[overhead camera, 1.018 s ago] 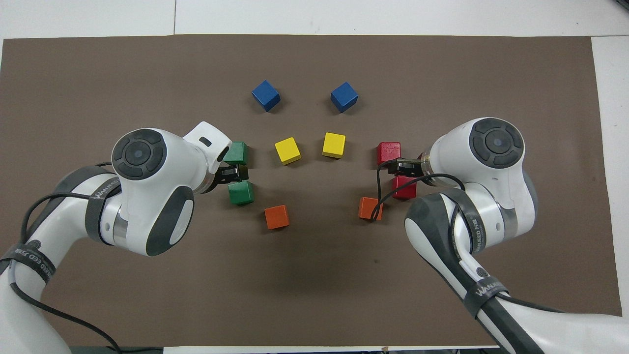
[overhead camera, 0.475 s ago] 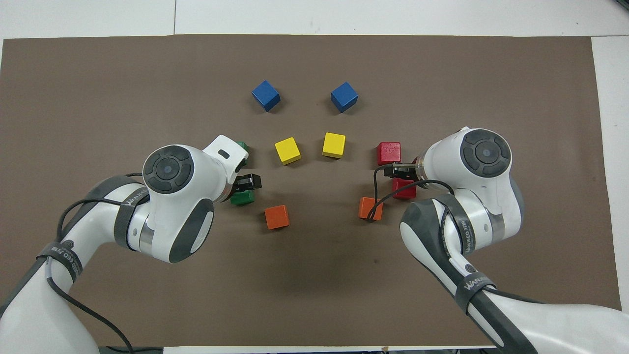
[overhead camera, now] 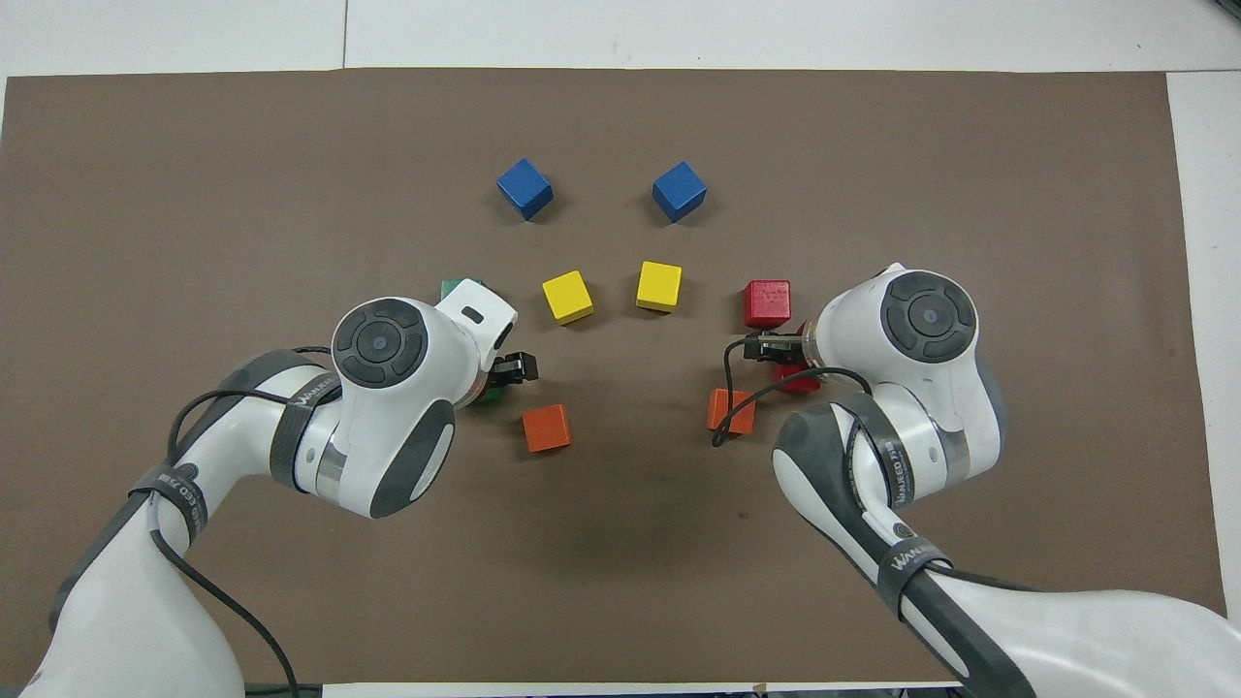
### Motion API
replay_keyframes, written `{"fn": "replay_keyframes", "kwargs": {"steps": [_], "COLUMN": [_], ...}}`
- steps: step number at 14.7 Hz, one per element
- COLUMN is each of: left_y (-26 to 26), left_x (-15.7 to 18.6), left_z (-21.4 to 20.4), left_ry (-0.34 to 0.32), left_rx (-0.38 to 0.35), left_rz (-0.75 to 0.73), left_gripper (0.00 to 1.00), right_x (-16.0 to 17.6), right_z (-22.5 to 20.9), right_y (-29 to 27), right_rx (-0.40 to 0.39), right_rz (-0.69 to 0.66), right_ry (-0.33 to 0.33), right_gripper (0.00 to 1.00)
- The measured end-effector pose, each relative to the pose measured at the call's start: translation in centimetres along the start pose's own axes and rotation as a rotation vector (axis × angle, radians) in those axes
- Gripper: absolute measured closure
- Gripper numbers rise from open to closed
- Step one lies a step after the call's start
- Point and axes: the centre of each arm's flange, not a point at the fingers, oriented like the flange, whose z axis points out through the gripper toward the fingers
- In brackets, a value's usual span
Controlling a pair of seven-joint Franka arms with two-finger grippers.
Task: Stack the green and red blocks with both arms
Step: 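Grasp the nearer green cube with the left gripper while the right grasps red, then carry the green cube outward with the left gripper while the right gripper carries red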
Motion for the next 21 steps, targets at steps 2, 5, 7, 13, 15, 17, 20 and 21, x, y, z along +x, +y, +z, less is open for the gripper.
{"fn": "replay_keyframes", "kwargs": {"steps": [2,5,7,13,15,17,20,21], "left_y": [0.0,-0.1,-0.2,-0.3,-0.4,-0.9,-4.1,-6.2], "left_x": [0.0,-0.1,-0.1,-0.2,0.1,0.7,2.0,2.3], "left_z": [0.1,0.3,0.6,0.6,0.2,-2.0,-8.0,-10.1], "left_ry": [0.0,-0.005,-0.009,-0.01,-0.003,0.003,0.017,0.016], "left_rx": [0.001,0.004,0.006,0.008,0.006,0.004,-0.002,0.0], "left_rz": [-0.001,-0.002,-0.002,-0.001,-0.004,-0.012,-0.03,-0.035], "left_gripper": [0.0,0.1,0.25,0.45,0.45,0.45,0.45,0.45], "right_x": [-0.3,-0.7,-0.7,2.6,6.0,8.1,9.0,9.2], "right_z": [0.7,1.7,1.8,-2.1,-5.1,-5.9,-5.3,-4.9], "right_y": [-0.2,0.0,0.0,2.2,7.2,13.6,19.0,19.5], "right_rx": [0.002,0.004,0.003,-0.018,-0.012,-0.012,-0.014,-0.014], "right_rz": [-0.005,-0.006,-0.005,-0.044,-0.119,-0.17,-0.197,-0.209], "right_ry": [0.002,0.003,0.002,-0.035,-0.014,0.004,0.004,0.003], "right_gripper": [0.0,0.07,0.32,0.46,0.46,0.46,0.46,0.46]}}
